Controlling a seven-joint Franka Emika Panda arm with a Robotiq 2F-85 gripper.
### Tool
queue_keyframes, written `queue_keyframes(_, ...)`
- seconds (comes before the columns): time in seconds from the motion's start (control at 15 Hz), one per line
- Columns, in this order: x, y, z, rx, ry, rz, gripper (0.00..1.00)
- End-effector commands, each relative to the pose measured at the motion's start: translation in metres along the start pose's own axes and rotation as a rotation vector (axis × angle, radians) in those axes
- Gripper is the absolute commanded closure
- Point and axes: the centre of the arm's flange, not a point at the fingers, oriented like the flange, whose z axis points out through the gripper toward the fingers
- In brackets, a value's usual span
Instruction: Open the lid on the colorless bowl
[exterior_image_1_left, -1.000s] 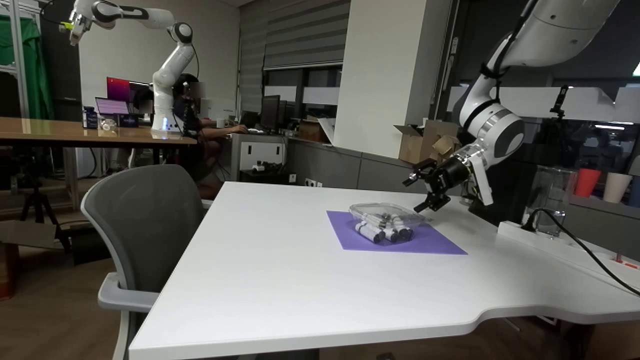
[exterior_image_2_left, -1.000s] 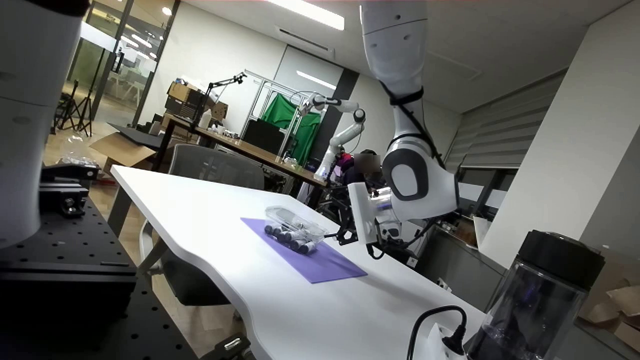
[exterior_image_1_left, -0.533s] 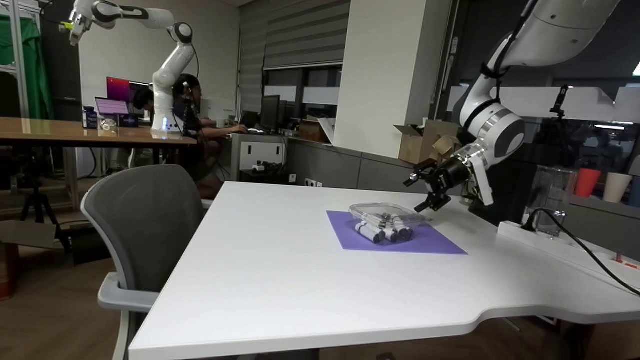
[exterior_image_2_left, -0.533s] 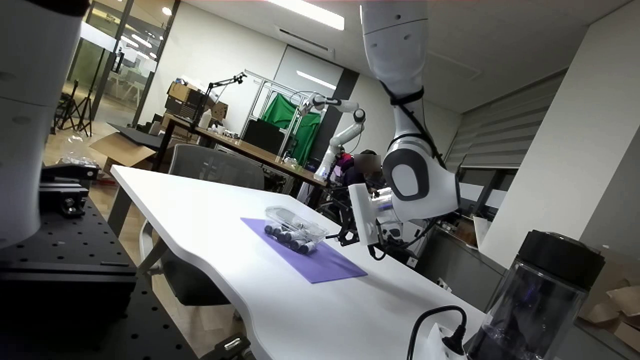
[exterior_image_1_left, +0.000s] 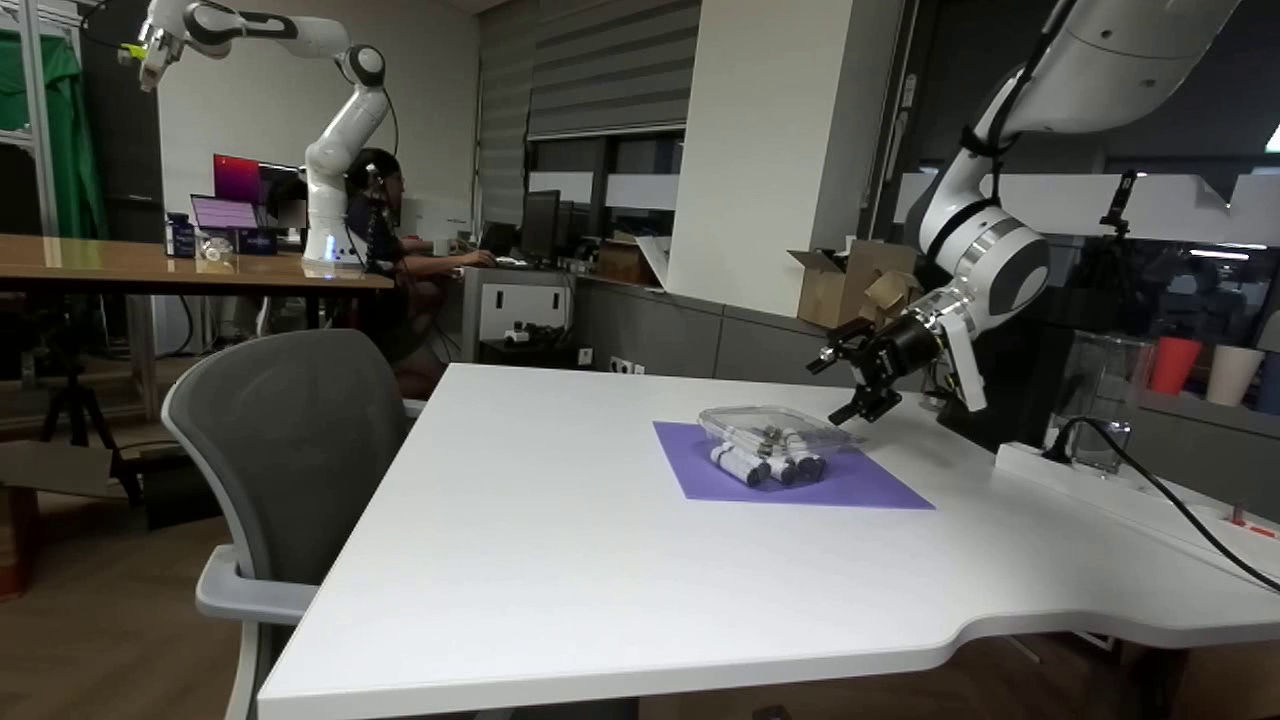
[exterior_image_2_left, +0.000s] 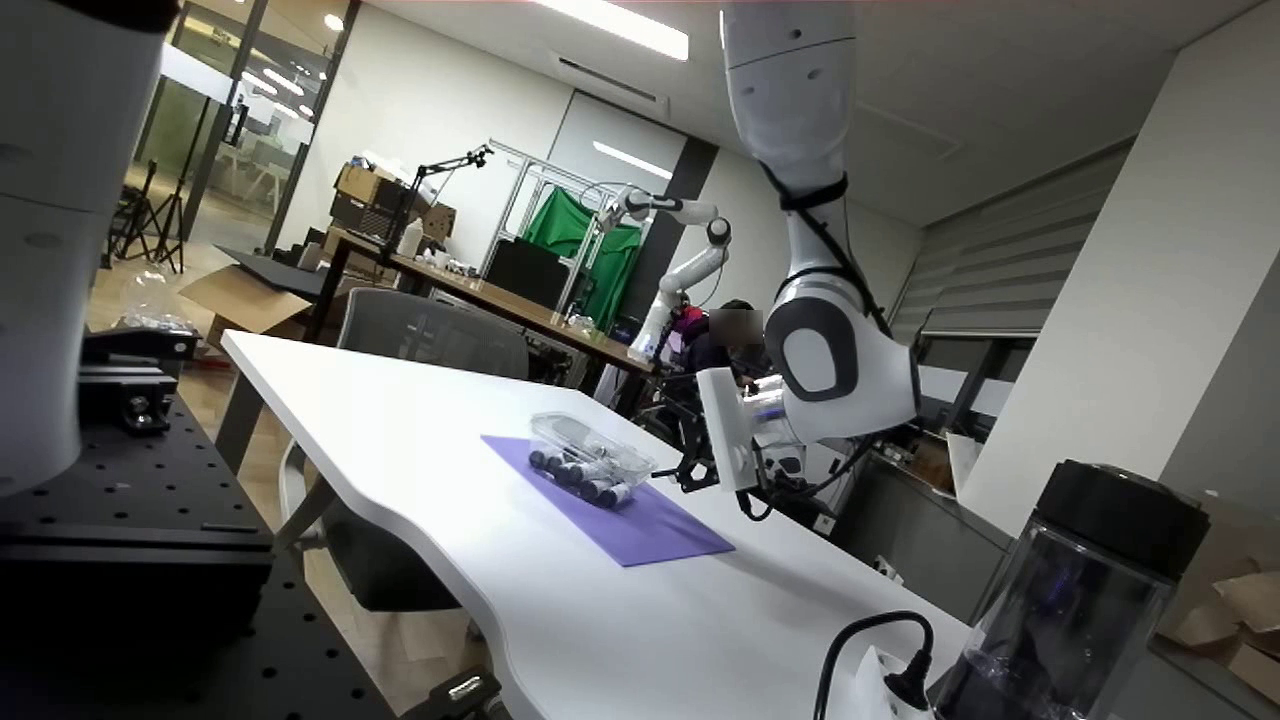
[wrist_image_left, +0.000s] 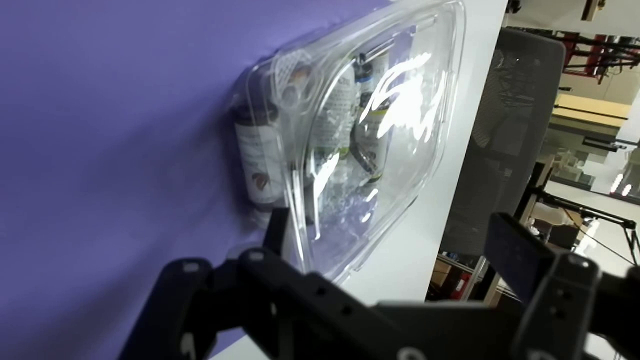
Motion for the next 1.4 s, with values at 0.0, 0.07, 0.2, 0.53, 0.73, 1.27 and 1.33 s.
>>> queue_keyframes(0.0,0.001,-0.0058,-0.0023,-0.018,-0.003,-0.012,0.0)
queue_keyframes(0.07,0.001,-0.0059,-0.0021,-0.018,-0.003,-0.012,0.0)
queue_keyframes(0.2,0.0008,-0.0056,-0.0013,-0.029,-0.001,-0.003,0.0)
queue_keyframes(0.53,-0.0003,0.0034,0.0027,-0.016,0.002,0.001,0.0)
queue_keyframes(0.73,-0.0007,0.0041,0.003,-0.015,0.002,0.002,0.0)
queue_keyframes(1.27,-0.0003,0.0037,0.0049,-0.007,0.003,-0.002,0.0)
queue_keyframes(1.33,-0.0004,0.0033,0.0055,-0.005,0.002,-0.002,0.0)
